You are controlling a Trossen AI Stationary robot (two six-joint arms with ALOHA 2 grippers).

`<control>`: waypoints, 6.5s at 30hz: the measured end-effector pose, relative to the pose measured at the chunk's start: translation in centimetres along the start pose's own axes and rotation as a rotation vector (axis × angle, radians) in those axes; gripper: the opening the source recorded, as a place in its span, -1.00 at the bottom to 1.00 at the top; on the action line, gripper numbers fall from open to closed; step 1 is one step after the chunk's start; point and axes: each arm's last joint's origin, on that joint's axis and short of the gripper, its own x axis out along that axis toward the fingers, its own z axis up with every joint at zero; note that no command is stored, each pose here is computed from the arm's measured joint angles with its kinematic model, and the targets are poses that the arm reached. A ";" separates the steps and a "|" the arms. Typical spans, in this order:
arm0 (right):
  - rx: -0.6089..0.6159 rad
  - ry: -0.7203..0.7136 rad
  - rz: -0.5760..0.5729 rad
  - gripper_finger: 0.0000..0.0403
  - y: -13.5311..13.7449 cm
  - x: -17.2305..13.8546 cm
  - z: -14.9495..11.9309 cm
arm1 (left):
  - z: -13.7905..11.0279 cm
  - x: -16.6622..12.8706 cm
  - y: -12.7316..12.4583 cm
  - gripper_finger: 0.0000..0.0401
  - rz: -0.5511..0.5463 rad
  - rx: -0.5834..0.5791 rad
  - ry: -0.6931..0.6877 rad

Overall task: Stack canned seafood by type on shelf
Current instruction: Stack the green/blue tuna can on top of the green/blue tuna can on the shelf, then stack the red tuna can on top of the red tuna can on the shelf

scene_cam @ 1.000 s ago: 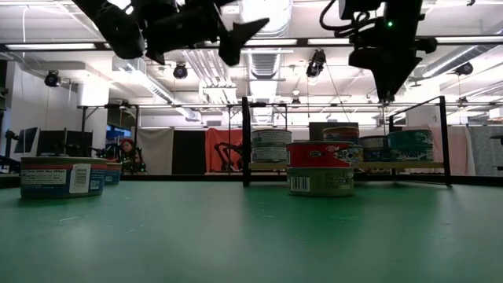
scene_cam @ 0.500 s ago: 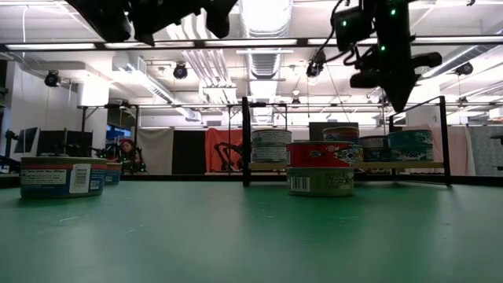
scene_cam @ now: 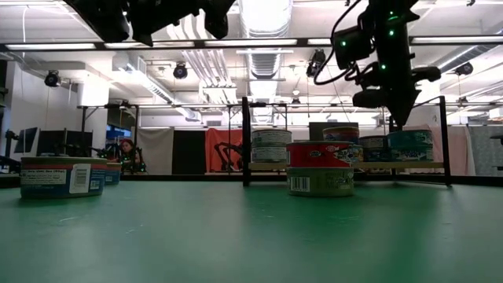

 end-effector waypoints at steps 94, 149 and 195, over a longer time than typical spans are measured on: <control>-0.337 -0.455 0.721 -0.95 6.6 -8.2 -18.0 | -8.4 4.5 -8.8 0.09 0.341 -0.137 0.223; -0.186 -0.331 1.164 -0.95 7.4 1.3 -17.1 | -18.9 7.2 -6.0 0.09 0.624 0.323 0.539; -0.104 -0.414 1.135 0.22 7.5 0.9 -16.7 | -19.5 7.1 -5.9 -1.00 0.623 0.322 0.549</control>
